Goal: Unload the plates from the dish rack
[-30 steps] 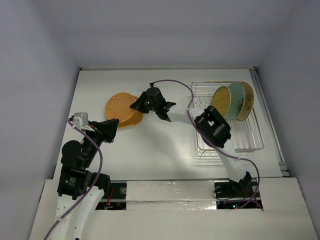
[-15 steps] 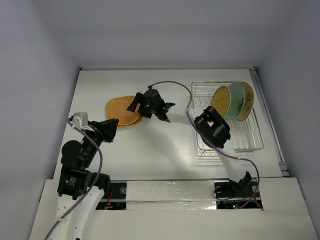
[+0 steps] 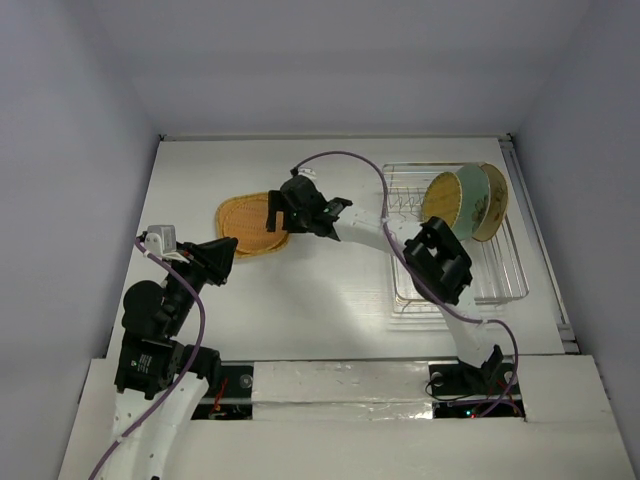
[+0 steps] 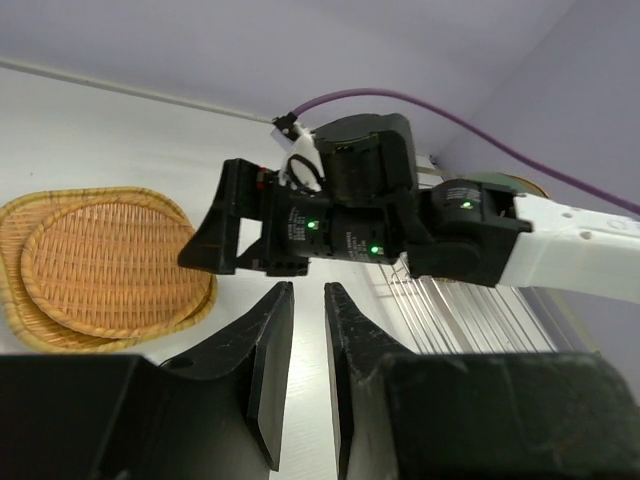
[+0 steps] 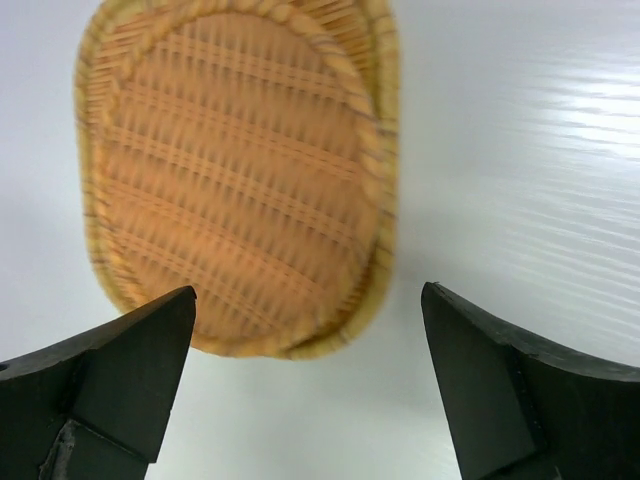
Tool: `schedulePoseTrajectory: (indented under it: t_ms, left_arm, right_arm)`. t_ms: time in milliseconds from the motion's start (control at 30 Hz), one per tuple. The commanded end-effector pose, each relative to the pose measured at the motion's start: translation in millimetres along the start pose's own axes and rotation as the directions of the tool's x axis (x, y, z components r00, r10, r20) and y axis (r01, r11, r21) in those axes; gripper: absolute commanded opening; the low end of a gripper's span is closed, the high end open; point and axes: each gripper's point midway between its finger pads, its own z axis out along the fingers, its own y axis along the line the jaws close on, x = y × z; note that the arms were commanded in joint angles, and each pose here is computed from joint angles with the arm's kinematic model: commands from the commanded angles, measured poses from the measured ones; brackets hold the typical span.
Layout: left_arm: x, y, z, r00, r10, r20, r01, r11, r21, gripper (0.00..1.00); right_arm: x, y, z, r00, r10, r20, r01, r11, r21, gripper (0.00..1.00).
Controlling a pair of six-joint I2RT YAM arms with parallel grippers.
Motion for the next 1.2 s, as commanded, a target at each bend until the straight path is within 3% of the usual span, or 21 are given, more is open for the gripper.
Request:
schedulePoseTrajectory:
  t_ms: [0, 67, 133, 200, 233, 267, 367, 533, 633, 667, 700, 767, 933, 1067, 1167]
  left_arm:
    - [-11.8, -3.0, 1.2, 0.999, 0.004, 0.041, -0.004, 1.000, 0.007, 0.16]
    - [-11.0, -2.8, 1.0, 0.999, 0.005, 0.039, -0.006, 1.000, 0.008, 0.16]
    - [-11.1, -2.8, 1.3, 0.999, 0.005, 0.039, -0.006, 1.000, 0.008, 0.16]
    - [-11.1, -2.7, 1.3, 0.999, 0.007, 0.039, -0.007, 1.000, 0.008, 0.16]
    - [-10.9, -2.4, 1.3, 0.999, 0.005, 0.038, -0.005, 1.000, 0.006, 0.16]
    - [-11.0, -2.3, 1.6, 0.999, 0.007, 0.038, -0.007, 1.000, 0.006, 0.16]
    - [-11.6, -4.0, 0.9, 0.999, 0.006, 0.042, -0.007, 1.000, 0.015, 0.16]
    - [-14.2, -5.4, -1.0, 0.998, 0.013, 0.055, -0.014, 1.000, 0.020, 0.10]
    - [-14.2, -4.7, -0.6, 0.999, 0.011, 0.054, -0.012, 1.000, 0.016, 0.09]
    - [-13.1, -4.6, -0.2, 0.999, 0.012, 0.049, -0.013, 1.000, 0.017, 0.09]
    - [-11.8, -5.1, 1.1, 0.999, 0.011, 0.043, -0.012, 1.000, 0.022, 0.11]
    - [-9.7, -4.8, 2.4, 0.999, 0.012, 0.032, -0.012, 1.000, 0.023, 0.15]
    - [-9.2, -2.9, 3.4, 0.999, 0.009, 0.031, -0.010, 1.000, 0.013, 0.20]
    - [-8.3, -2.6, 4.2, 1.000, 0.009, 0.026, -0.009, 1.000, 0.013, 0.22]
    - [-7.7, -3.0, 4.6, 1.000, 0.009, 0.024, -0.009, 1.000, 0.017, 0.23]
  right_arm:
    - [-43.0, -12.4, -41.1, 0.988, -0.124, 0.093, 0.112, 0.986, 0.123, 1.00]
    - [-54.0, -17.5, -56.8, 0.983, -0.140, 0.118, 0.120, 0.980, 0.161, 0.99]
    - [-67.3, -23.0, -73.0, 0.974, -0.144, 0.173, 0.110, 0.975, 0.192, 0.92]
    - [-84.0, -28.5, -106.4, 0.957, -0.141, 0.254, 0.090, 0.975, 0.201, 0.52]
    - [-97.7, -44.7, -120.8, 0.941, -0.140, 0.307, 0.059, 0.964, 0.259, 0.12]
    - [-105.5, -58.4, -135.5, 0.933, -0.141, 0.331, 0.039, 0.954, 0.296, 0.00]
    - [-128.9, -119.3, -193.5, 0.905, -0.142, 0.402, -0.043, 0.907, 0.418, 0.00]
    - [-129.3, -219.3, -284.9, 0.861, -0.093, 0.500, -0.206, 0.835, 0.510, 0.01]
    - [-125.2, -260.2, -311.1, 0.848, -0.080, 0.524, -0.257, 0.803, 0.538, 0.27]
    - [-122.2, -269.9, -314.1, 0.851, -0.081, 0.518, -0.264, 0.788, 0.556, 0.51]
    - [-121.3, -279.4, -317.0, 0.852, -0.083, 0.517, -0.273, 0.773, 0.573, 0.62]
    - [-117.5, -304.2, -317.4, 0.860, -0.070, 0.505, -0.297, 0.736, 0.608, 0.70]
    - [-115.1, -325.9, -302.3, 0.876, -0.049, 0.479, -0.292, 0.737, 0.610, 0.68]
    - [-119.4, -339.0, -284.2, 0.891, -0.043, 0.453, -0.278, 0.735, 0.618, 0.54]
    - [-124.7, -340.5, -276.5, 0.894, -0.056, 0.444, -0.264, 0.736, 0.623, 0.51]
